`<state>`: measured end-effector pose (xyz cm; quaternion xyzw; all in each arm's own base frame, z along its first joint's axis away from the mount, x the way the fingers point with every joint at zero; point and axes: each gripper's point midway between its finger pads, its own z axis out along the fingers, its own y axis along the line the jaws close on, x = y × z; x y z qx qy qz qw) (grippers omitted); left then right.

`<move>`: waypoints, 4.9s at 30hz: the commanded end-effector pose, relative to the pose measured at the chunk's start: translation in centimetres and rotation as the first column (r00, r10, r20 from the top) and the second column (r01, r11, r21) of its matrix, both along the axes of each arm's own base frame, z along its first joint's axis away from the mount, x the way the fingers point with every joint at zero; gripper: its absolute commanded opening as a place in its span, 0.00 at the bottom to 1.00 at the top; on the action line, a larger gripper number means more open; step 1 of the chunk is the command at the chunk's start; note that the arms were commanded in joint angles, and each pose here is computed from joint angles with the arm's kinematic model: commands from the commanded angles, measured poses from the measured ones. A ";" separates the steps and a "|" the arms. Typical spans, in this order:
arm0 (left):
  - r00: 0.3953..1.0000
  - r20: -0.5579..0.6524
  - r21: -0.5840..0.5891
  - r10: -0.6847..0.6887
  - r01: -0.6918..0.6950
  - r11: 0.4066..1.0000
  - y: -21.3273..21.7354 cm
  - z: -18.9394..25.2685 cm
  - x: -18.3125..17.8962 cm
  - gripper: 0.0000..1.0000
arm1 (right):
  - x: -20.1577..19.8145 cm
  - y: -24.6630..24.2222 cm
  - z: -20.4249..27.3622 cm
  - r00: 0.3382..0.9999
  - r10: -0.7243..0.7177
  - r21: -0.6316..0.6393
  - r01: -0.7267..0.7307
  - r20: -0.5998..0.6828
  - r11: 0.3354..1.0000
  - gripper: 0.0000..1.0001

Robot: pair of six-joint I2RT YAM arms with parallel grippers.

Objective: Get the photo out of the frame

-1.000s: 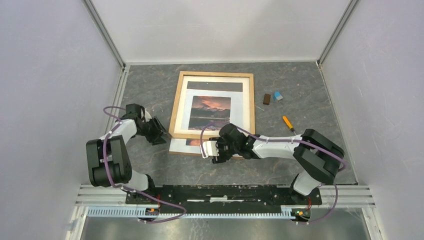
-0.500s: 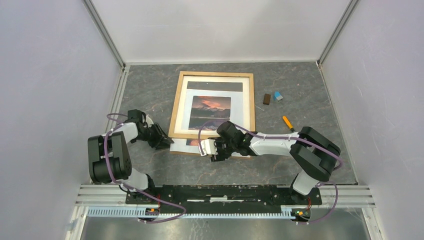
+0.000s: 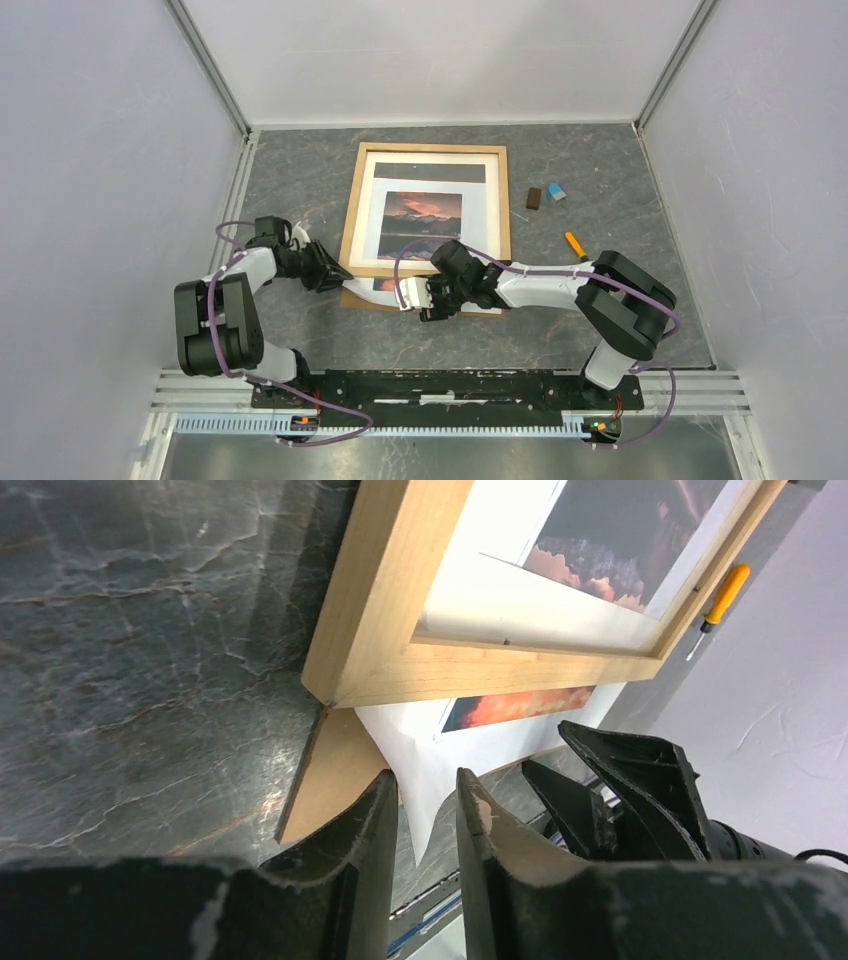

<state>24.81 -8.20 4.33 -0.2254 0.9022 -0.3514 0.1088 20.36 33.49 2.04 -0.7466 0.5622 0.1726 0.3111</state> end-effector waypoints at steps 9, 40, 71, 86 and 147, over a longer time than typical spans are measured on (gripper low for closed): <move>1.000 -0.026 -0.019 0.000 0.000 1.000 -0.6 -1.3 0.0 0.38 | -1.6 -3.8 -4.2 0.997 -0.023 -0.187 0.008 -0.076 0.982 0.56; 0.983 -0.137 -0.353 0.119 -0.161 0.922 -3.9 7.1 0.7 0.02 | 0.3 -3.8 3.0 0.985 -0.143 0.005 0.144 0.093 0.990 0.69; 0.962 0.255 -0.110 0.101 -0.075 0.991 0.4 14.3 6.4 1.00 | -3.2 -3.0 11.4 0.997 -0.008 -0.006 0.008 -0.077 1.000 0.00; 0.966 0.226 0.039 0.126 -0.138 0.990 3.0 11.5 8.7 1.00 | -0.2 -3.6 26.0 0.994 -0.088 0.136 0.078 0.071 0.988 0.00; 0.943 0.207 0.108 0.262 -0.288 0.952 8.2 10.3 9.3 1.00 | 19.5 -2.7 18.4 0.769 -0.261 0.304 0.091 0.584 0.948 0.00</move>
